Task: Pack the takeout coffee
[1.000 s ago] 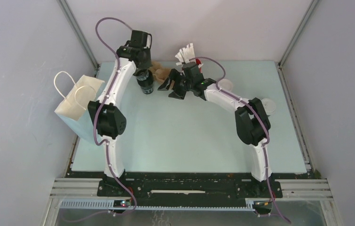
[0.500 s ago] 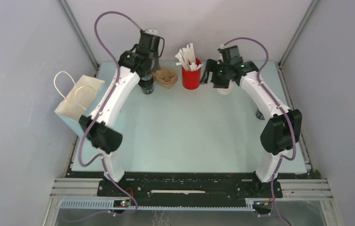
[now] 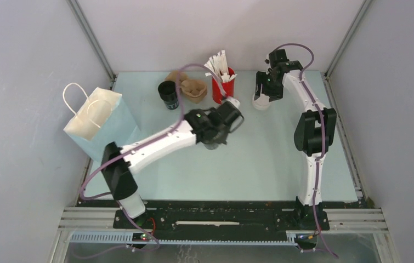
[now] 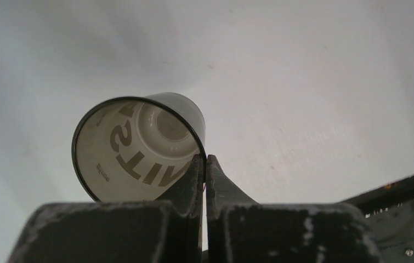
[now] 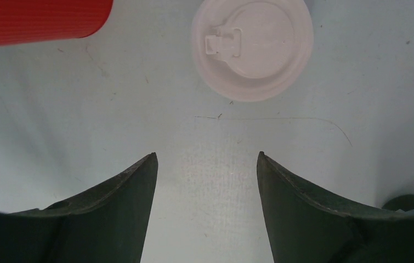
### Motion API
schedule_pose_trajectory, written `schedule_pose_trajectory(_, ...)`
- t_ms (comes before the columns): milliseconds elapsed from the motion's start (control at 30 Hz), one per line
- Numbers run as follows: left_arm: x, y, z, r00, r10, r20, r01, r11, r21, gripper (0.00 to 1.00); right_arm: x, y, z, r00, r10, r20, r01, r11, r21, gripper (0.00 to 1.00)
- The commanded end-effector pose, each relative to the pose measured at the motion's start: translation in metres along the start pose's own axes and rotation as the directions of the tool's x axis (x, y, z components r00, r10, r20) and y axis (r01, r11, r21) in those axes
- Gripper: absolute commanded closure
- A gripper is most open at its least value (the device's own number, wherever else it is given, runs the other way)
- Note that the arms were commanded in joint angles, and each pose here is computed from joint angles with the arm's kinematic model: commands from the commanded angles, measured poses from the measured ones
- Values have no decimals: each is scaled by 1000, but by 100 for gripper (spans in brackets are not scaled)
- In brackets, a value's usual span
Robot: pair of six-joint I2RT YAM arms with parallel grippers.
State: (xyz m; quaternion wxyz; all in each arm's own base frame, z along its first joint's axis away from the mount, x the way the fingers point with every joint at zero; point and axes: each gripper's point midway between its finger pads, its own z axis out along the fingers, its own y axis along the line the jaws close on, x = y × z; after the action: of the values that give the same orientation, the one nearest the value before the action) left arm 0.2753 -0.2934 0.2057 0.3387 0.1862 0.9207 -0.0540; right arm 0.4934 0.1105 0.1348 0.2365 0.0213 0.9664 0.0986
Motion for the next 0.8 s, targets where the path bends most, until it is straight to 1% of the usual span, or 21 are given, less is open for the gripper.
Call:
schedule_pose_trajectory(0, 24, -51, 14, 998, 57, -8, -56, 996, 74, 100, -8, 1, -12, 998, -54, 10, 54, 999, 5, 25)
schedule_pose_trajectory(67, 43, -68, 21, 992, 122, -38, -118, 989, 89, 100, -7, 2, -13, 999, -51, 14, 51, 999, 2, 24)
schedule_pose_trajectory(167, 60, -75, 30, 981, 182, -65, -177, 981, 78, 100, -7, 4, -13, 999, -50, 15, 50, 999, -3, 24)
schedule_pose_trajectory(433, 77, -78, 44, 973, 207, -105, -199, 977, 81, 100, -3, 3, -7, 998, -58, 0, 58, 998, 0, 24)
schedule_pose_trajectory(567, 85, -81, 50, 973, 199, -118, -188, 977, 97, 100, -2, 5, -8, 998, -59, 1, 59, 998, -6, 24)
schedule_pose_trajectory(700, 91, -81, 53, 971, 202, -127, -191, 977, 98, 95, -2, 6, -9, 998, -63, 5, 63, 998, -10, 24)
schedule_pose_trajectory(767, 91, -79, 53, 970, 207, -126, -196, 976, 93, 88, -2, 7, -8, 998, -65, 6, 65, 998, -11, 24)
